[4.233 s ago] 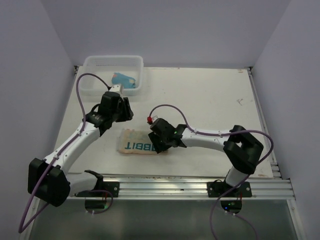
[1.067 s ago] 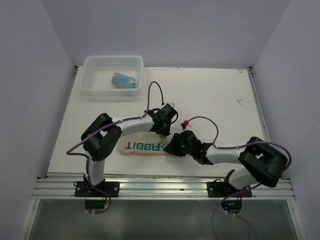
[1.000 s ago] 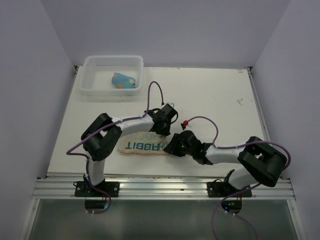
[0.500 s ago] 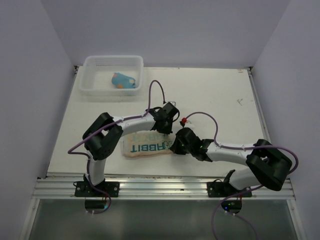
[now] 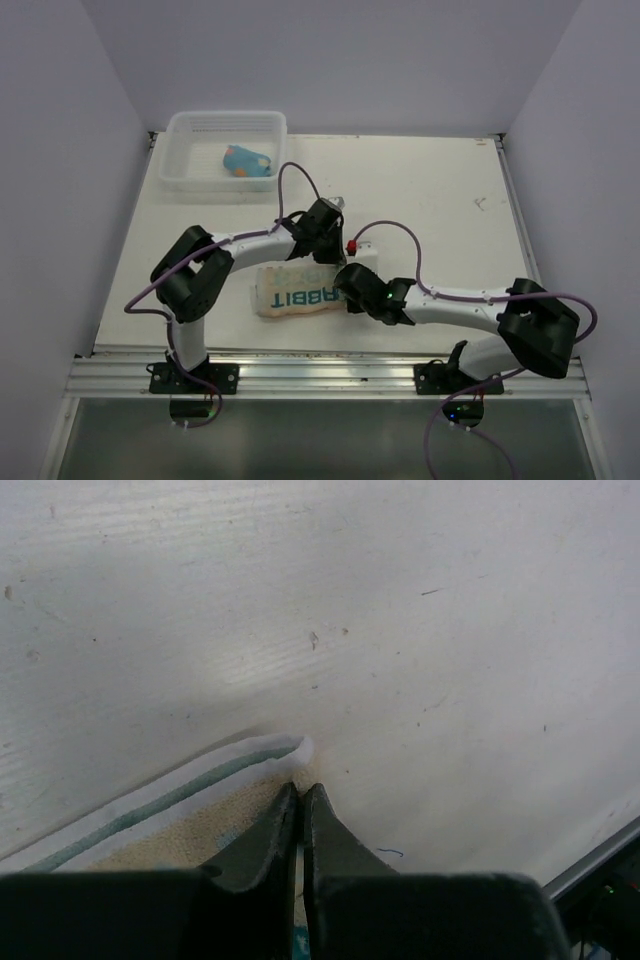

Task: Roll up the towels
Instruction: Roll the towel

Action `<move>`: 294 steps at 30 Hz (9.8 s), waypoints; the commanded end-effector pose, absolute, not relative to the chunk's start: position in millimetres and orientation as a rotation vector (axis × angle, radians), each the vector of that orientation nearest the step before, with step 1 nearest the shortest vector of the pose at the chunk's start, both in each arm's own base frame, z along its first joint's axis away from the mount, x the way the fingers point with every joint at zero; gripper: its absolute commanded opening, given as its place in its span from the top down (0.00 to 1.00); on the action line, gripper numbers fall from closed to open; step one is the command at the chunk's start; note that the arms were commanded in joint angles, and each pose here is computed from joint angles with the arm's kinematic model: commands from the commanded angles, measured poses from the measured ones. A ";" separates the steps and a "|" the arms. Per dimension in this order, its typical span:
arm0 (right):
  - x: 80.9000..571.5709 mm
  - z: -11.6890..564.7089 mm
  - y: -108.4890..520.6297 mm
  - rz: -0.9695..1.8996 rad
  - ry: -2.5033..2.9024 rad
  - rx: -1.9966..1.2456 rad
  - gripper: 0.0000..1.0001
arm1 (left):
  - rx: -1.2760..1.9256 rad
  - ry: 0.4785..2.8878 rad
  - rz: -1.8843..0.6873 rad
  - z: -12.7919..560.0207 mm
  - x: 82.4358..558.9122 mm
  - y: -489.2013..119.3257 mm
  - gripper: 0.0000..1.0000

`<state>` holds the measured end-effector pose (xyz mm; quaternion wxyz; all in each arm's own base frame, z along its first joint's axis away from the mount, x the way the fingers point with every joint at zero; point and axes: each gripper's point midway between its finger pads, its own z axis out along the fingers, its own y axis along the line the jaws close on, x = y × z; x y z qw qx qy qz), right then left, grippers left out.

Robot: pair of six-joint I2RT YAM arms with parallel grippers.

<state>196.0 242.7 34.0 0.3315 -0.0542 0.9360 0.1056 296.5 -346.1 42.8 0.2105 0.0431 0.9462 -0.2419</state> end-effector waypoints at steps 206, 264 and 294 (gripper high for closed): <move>218.1 12.4 237.8 -0.974 2.098 -1.014 1.00 | 0.250 2.213 -1.433 150.7 305.3 -344.3 0.71; 221.4 91.3 258.5 -0.409 2.092 -0.506 0.66 | 0.125 2.599 -1.214 -16.9 268.2 -322.0 0.89; 202.2 52.0 222.4 0.751 2.557 0.411 0.64 | 0.137 2.581 -1.175 -9.0 269.6 -318.0 0.92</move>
